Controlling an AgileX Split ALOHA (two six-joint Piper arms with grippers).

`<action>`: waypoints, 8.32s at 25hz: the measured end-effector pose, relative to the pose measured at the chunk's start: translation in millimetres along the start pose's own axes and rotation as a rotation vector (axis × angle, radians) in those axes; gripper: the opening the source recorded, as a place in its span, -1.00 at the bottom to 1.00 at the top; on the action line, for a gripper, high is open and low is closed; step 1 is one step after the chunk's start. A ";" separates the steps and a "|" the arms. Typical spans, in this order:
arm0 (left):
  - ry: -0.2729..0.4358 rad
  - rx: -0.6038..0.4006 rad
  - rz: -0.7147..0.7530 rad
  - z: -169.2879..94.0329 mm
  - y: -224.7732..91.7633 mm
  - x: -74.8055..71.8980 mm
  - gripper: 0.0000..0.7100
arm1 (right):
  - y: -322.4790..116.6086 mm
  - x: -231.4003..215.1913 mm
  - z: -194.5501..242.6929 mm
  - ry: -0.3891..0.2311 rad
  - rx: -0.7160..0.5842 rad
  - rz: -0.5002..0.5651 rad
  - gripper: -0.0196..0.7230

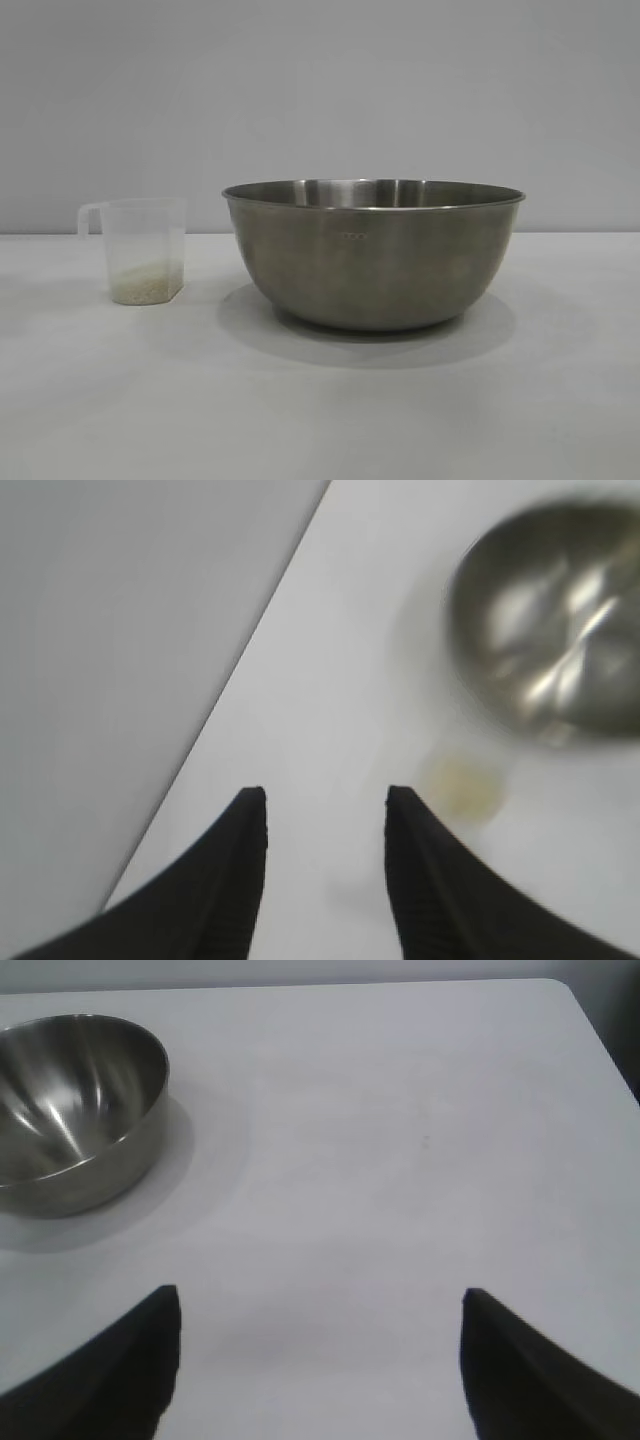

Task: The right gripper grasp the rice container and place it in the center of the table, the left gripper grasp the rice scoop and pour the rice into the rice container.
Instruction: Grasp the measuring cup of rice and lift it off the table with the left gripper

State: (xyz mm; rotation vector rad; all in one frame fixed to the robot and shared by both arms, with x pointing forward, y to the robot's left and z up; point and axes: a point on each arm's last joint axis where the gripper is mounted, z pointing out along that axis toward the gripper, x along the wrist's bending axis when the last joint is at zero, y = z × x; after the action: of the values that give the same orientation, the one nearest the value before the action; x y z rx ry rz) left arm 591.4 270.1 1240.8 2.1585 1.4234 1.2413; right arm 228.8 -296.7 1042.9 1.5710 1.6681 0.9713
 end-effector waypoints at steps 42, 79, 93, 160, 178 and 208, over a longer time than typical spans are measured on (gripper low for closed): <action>-0.389 0.127 -0.310 62.9 -104.1 -105.5 -0.45 | 0.0 0.0 0.0 0.000 0.000 0.000 0.49; -0.431 -0.470 -0.458 8.6 -294.8 -199.8 -0.45 | 0.0 0.0 0.0 0.000 0.000 0.000 0.49; -0.399 -0.438 -0.407 52.4 -302.8 -225.8 -0.29 | 0.0 0.0 0.0 0.000 0.000 0.000 0.49; -0.208 -0.440 -0.293 155.3 -255.6 -255.5 0.11 | 0.0 0.0 0.0 0.000 0.000 0.000 0.49; -0.165 -0.466 -0.283 178.2 -240.4 -262.0 0.11 | 0.0 0.0 0.0 0.000 0.000 0.000 0.49; -0.184 -0.491 -0.245 193.2 -236.8 -261.4 -1.00 | 0.0 0.0 0.0 0.000 0.000 0.000 0.49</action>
State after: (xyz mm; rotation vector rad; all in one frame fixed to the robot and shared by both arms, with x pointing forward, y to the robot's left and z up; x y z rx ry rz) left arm 555.9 203.7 845.8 1.6665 1.1219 1.1242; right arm 228.8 -296.7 1042.9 1.5710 1.6681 0.9713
